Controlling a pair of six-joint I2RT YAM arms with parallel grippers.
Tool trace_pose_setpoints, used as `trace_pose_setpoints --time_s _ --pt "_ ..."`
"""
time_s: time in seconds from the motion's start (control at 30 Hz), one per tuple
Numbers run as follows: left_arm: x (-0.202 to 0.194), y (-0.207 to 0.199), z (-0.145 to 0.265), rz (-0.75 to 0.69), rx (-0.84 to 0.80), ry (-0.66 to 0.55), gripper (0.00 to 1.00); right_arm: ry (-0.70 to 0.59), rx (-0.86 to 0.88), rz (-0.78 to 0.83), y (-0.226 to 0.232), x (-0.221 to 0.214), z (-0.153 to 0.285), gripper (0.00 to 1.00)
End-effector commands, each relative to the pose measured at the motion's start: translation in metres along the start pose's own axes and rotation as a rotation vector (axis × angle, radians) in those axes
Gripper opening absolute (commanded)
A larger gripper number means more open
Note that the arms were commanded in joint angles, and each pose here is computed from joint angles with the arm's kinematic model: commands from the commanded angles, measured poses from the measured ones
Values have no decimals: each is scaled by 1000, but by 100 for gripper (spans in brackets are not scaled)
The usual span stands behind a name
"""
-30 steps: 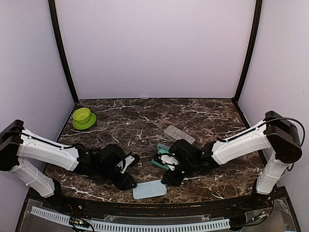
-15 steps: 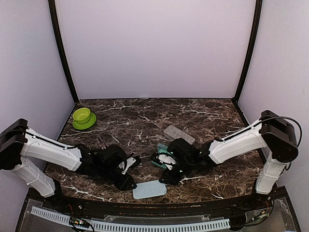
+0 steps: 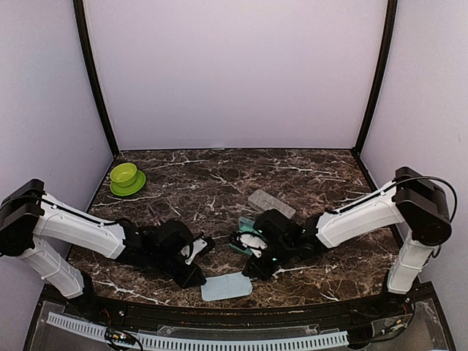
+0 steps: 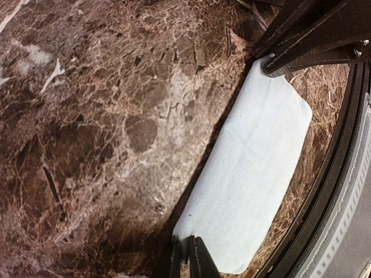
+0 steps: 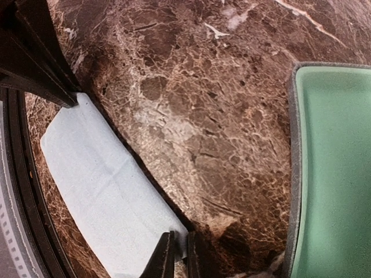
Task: Organize the sunglasses
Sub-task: Pick up the folded cleaning cloth from the corner of the board, then place the folded cleaning cloth in the sunglasses case.
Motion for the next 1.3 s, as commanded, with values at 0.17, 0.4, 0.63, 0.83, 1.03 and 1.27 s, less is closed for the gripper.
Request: trace_pose_setpoints --time_s 0.17,0.4,0.63,0.83,1.03,1.27 --pt "12 -4 3 -27 -16 -49 0 -43 -4 -25 -2 2 4 0" --pt "30 -9 7 -69 -9 -88 0 -115 -45 -28 -3 12 21 0" --pt "61 -19 14 -150 1 -135 0 -181 -117 -53 -7 18 48 0" --pt "89 -19 11 -221 56 -132 0 -191 -216 -101 -20 14 60 0" --pt "123 -14 8 -267 80 -162 0 -187 -315 -146 -36 6 71 0" --pt "143 -10 -6 -283 69 -164 0 -187 -383 -192 -50 -3 81 0"
Point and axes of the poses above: each gripper's point midway between its finger pads, its own z axis back along the fingers, its own y axis along the line the jaws close on, x = y × z, the point moved 3 cm from there along z, back along the fingers, and after that the axes turned 2 degrees about -z, right-handed, at the moved point
